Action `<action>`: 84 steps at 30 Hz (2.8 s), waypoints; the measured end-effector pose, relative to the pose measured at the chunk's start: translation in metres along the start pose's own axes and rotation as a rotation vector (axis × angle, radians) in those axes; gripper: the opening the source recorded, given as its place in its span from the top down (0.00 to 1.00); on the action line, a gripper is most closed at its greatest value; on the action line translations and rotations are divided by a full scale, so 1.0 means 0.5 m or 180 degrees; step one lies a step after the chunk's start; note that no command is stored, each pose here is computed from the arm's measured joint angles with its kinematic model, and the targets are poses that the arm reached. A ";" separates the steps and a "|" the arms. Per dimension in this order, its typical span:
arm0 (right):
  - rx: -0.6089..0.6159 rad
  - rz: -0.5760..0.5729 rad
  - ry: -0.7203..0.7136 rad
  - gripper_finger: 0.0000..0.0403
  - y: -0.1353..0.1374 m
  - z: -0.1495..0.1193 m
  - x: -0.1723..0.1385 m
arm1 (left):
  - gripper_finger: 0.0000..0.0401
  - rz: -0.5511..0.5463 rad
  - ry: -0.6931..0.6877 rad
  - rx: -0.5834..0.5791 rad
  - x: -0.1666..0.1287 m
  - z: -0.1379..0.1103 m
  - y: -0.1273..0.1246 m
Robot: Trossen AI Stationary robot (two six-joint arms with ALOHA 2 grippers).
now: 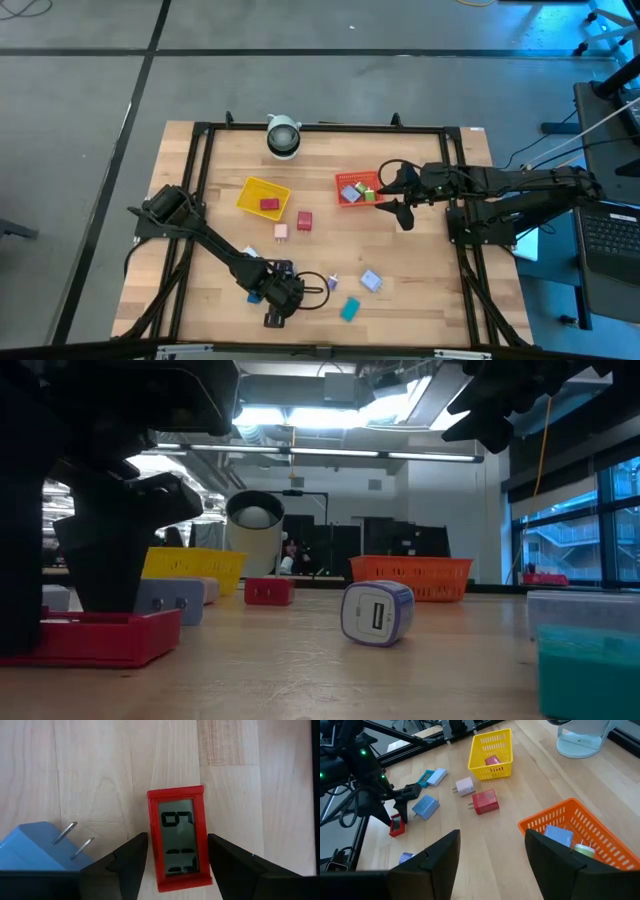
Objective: Pick & Place Office items
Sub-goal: Put the red digital timer into the yellow bin
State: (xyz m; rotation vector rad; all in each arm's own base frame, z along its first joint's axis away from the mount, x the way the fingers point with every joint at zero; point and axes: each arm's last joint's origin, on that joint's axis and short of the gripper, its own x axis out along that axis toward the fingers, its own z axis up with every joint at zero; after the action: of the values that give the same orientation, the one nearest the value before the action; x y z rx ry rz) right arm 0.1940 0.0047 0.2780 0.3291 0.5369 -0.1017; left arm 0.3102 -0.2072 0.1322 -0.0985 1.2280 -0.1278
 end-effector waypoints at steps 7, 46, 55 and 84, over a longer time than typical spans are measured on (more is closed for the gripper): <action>-0.0010 0.0023 0.0008 0.45 0.000 0.000 0.000 | 0.63 0.0074 -0.0102 0.0221 -0.027 0.018 -0.008; -0.0417 0.1001 0.0344 0.45 0.055 -0.016 0.052 | 0.63 0.0256 -0.0460 0.0125 -0.108 0.050 0.018; -0.0475 0.1037 0.0241 0.45 0.057 -0.011 0.051 | 0.63 0.0769 -0.0838 0.0209 -0.212 0.051 0.051; -0.0763 0.0175 -0.0524 0.51 0.030 0.030 0.053 | 0.63 0.1399 -0.2418 -0.0239 -0.356 -0.146 0.313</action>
State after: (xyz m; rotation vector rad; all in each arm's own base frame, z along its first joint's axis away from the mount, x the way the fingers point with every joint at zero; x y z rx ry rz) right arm 0.2266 0.0133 0.2808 0.1001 0.3717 -0.0104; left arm 0.1896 -0.0260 0.2512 0.0589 0.4727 0.3181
